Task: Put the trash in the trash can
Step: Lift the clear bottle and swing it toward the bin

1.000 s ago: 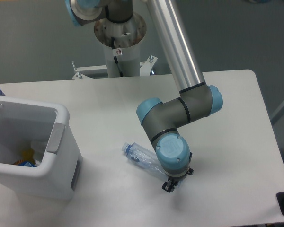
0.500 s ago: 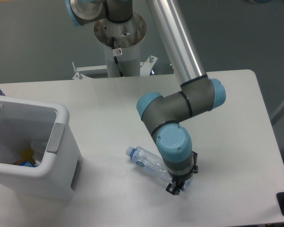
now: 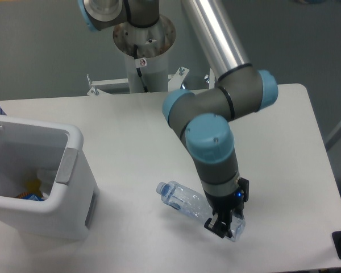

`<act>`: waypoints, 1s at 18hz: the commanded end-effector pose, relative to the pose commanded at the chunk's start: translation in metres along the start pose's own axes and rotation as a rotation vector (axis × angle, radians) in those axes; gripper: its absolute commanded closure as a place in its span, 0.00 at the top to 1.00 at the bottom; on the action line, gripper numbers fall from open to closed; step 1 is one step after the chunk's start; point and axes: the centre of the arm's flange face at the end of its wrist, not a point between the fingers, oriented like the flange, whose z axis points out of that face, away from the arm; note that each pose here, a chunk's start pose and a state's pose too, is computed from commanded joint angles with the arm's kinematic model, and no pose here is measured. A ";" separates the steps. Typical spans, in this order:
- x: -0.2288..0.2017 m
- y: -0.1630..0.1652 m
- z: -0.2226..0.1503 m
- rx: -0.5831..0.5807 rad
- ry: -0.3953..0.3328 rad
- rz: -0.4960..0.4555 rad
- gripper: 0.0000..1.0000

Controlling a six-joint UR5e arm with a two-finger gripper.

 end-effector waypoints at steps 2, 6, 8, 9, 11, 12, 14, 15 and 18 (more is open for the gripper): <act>0.015 0.000 -0.028 0.019 0.079 0.040 0.54; 0.033 -0.002 -0.079 0.069 0.249 0.115 0.54; 0.039 -0.003 -0.101 0.098 0.307 0.145 0.54; 0.041 -0.005 -0.112 0.114 0.329 0.150 0.52; 0.046 -0.006 -0.127 0.128 0.367 0.158 0.51; 0.051 -0.006 -0.139 0.134 0.398 0.166 0.51; 0.058 -0.008 -0.155 0.138 0.452 0.177 0.51; 0.062 -0.008 -0.165 0.141 0.482 0.185 0.51; 0.073 -0.006 -0.191 0.152 0.581 0.205 0.52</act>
